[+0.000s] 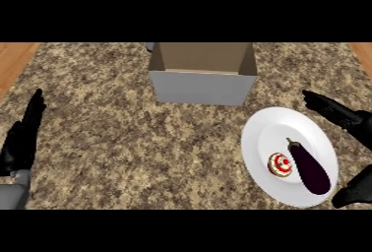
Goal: Pick the eggplant from the plate and place it in the cardboard box
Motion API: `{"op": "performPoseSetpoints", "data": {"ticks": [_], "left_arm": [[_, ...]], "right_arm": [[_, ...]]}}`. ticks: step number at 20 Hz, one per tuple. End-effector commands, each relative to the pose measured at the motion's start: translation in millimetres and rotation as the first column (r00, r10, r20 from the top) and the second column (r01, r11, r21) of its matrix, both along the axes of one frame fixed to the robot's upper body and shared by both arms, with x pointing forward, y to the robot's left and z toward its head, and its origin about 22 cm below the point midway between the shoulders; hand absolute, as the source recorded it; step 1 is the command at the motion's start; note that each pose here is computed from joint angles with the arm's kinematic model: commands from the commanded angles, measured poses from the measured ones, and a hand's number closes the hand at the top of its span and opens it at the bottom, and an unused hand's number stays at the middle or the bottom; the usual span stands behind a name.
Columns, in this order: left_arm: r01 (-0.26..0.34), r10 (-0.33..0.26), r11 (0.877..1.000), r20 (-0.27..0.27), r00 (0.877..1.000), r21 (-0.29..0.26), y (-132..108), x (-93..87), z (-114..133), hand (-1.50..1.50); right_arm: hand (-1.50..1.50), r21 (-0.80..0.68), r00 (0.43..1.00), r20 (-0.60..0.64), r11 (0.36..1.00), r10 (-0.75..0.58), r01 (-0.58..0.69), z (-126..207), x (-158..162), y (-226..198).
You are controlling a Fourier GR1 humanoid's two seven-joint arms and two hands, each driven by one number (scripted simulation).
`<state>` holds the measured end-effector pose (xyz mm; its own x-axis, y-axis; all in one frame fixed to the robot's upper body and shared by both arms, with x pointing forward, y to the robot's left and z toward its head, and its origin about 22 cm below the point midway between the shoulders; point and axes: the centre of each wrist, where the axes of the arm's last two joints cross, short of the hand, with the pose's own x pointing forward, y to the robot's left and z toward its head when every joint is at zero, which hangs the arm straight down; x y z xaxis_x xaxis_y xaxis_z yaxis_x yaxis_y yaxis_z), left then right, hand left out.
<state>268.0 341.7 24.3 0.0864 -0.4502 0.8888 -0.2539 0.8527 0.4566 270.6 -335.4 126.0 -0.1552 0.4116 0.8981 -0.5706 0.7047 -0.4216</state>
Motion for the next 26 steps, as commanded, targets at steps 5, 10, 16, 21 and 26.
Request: {"op": "performPoseSetpoints", "data": {"ticks": [5, 10, 16, 21, 26], "left_arm": [[-0.015, 0.02, 0.998, -0.106, 0.994, 0.053, 13.4, 1.7, -2.9, 0.0], [-0.001, 0.009, 0.998, -0.116, 0.993, 0.067, 8.4, 0.0, -9.5, 0.0], [0.024, -0.016, 0.998, -0.107, 0.994, 0.066, 6.9, 7.3, -1.8, 0.0], [0.028, -0.02, 0.997, -0.108, 0.994, 0.069, -0.2, 6.5, -8.8, 0.0], [0.0, 0.009, 0.997, -0.118, 0.993, 0.074, 13.4, 10.2, -11.1, 0.0]], "right_arm": [[-1.5, 0.21, 0.987, -0.067, 0.969, 0.143, -0.126, -80.3, -12.8, -70.1], [-1.5, 0.056, 0.97, 0.085, 0.971, 0.229, -0.234, -51.8, 11.2, -87.1], [-1.5, -0.355, 0.922, 0.042, 0.868, 0.385, -0.346, -7.5, 37.3, -75.3], [-1.5, -0.488, 0.866, -0.078, 0.738, 0.494, -0.466, -31.3, 49.0, -56.2], [-1.5, -0.603, 0.802, -0.189, 0.578, 0.567, -0.551, -41.3, 67.8, -23.1]]}}
